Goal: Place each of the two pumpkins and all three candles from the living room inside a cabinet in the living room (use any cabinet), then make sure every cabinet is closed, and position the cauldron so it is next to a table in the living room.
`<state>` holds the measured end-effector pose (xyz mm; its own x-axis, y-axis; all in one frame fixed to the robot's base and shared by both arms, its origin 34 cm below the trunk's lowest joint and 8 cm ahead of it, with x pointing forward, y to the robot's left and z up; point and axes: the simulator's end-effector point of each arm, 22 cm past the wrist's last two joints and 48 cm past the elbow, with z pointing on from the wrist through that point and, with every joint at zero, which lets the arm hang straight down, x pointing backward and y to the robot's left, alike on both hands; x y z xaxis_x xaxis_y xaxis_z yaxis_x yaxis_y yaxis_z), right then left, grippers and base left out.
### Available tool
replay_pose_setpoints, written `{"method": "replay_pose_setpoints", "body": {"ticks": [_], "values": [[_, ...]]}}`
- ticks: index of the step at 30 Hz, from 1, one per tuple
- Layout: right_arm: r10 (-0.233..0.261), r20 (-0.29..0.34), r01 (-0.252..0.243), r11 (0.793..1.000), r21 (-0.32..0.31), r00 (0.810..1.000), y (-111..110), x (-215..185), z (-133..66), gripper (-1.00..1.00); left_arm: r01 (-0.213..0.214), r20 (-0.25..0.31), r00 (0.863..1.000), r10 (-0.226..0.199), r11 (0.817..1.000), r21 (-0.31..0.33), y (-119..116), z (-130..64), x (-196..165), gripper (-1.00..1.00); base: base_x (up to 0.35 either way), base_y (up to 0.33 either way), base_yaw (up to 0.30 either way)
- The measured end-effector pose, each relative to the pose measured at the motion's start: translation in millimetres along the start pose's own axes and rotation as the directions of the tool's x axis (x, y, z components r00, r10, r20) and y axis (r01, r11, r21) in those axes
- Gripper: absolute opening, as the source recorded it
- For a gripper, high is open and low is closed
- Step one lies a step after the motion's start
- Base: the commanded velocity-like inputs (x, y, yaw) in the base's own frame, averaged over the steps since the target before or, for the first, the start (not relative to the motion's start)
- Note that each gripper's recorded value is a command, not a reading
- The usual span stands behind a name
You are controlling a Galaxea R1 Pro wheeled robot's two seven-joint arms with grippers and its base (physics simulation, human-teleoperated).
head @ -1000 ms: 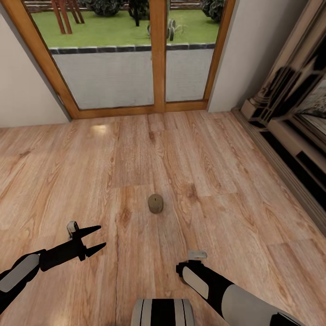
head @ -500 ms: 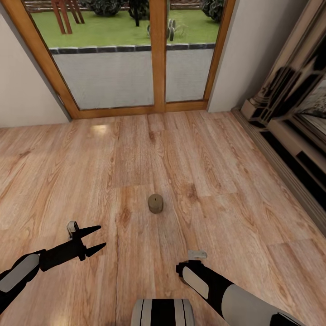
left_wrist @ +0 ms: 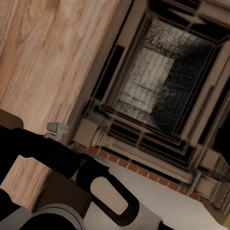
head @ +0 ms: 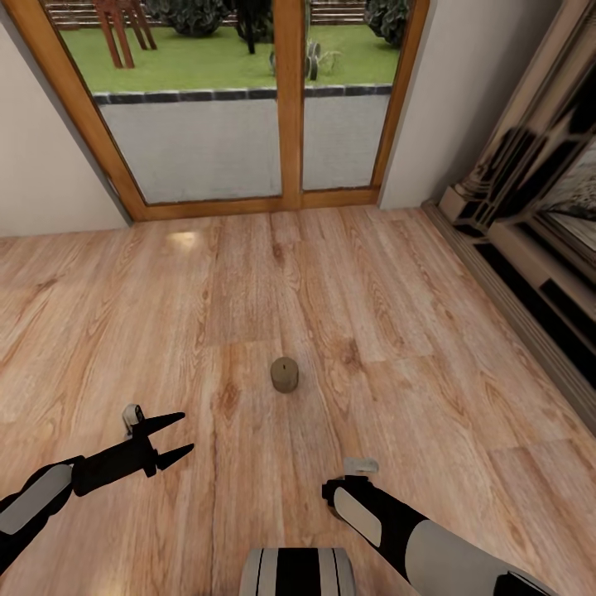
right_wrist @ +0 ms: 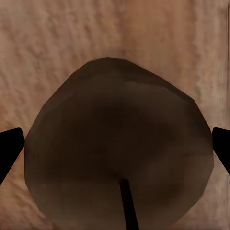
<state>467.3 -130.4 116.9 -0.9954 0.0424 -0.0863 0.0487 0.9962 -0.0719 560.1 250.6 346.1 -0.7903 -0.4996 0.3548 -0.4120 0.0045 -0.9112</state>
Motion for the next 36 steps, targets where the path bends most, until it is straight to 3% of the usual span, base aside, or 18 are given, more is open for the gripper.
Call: {"method": "replay_pose_setpoints", "body": {"ticks": [14, 17, 24, 26, 28, 30, 33, 36], "values": [[0.018, 0.070, -0.017, 1.000, -0.013, 0.997, 1, -30, -24.8, -1.00, -0.057, -0.007, 0.998, 0.057, 0.998, -0.007, -20, -3.7, 5, 1.00, 0.000, 0.000, 0.000], [0.021, 0.110, -0.014, 0.998, -0.059, 0.994, 19, -47, -41.2, -1.00, -0.070, -0.005, 0.998, 0.070, 0.998, -0.007, -25, -4.7, 6, 1.00, 0.000, 0.000, 0.000], [0.026, 0.156, -0.010, 0.995, -0.102, 0.987, 36, -67, -64.6, -1.00, -0.092, 0.000, 0.996, 0.092, 0.996, 0.002, -37, -7.2, 7, 1.00, 0.000, 0.000, 0.000], [0.021, 0.175, 0.005, 0.989, -0.146, 0.984, 52, -76, -80.4, -1.00, -0.097, 0.002, 0.995, 0.097, 0.995, 0.005, -41, -8.4, 8, 1.00, 0.000, 0.000, 0.000], [0.015, 0.235, 0.040, 0.972, -0.230, 0.972, 80, -100, -114.7, -1.00, -0.099, 0.009, 0.995, 0.099, 0.995, 0.005, -43, -10.5, 7, 1.00, 0.000, 0.000, 0.000], [0.042, 0.289, 0.050, 0.952, -0.303, 0.956, 94, -122, -148.1, -1.00, -0.104, 0.012, 0.995, 0.104, 0.995, 0.007, -46, -11.7, 7, 1.00, 0.000, 0.000, 0.000], [0.099, 0.370, 0.050, 0.926, -0.373, 0.924, 79, -162, -199.8, -1.00, -0.113, 0.014, 0.993, 0.113, 0.993, 0.011, -52, -13.1, 8, 1.00, 0.000, 0.000, 0.000], [0.145, 0.401, 0.026, 0.920, -0.391, 0.905, 55, -179, -226.2, -1.00, -0.124, 0.015, 0.992, 0.123, 0.992, 0.017, -58, -14.2, 9, 1.00, 0.000, 0.000, 0.000]]}}
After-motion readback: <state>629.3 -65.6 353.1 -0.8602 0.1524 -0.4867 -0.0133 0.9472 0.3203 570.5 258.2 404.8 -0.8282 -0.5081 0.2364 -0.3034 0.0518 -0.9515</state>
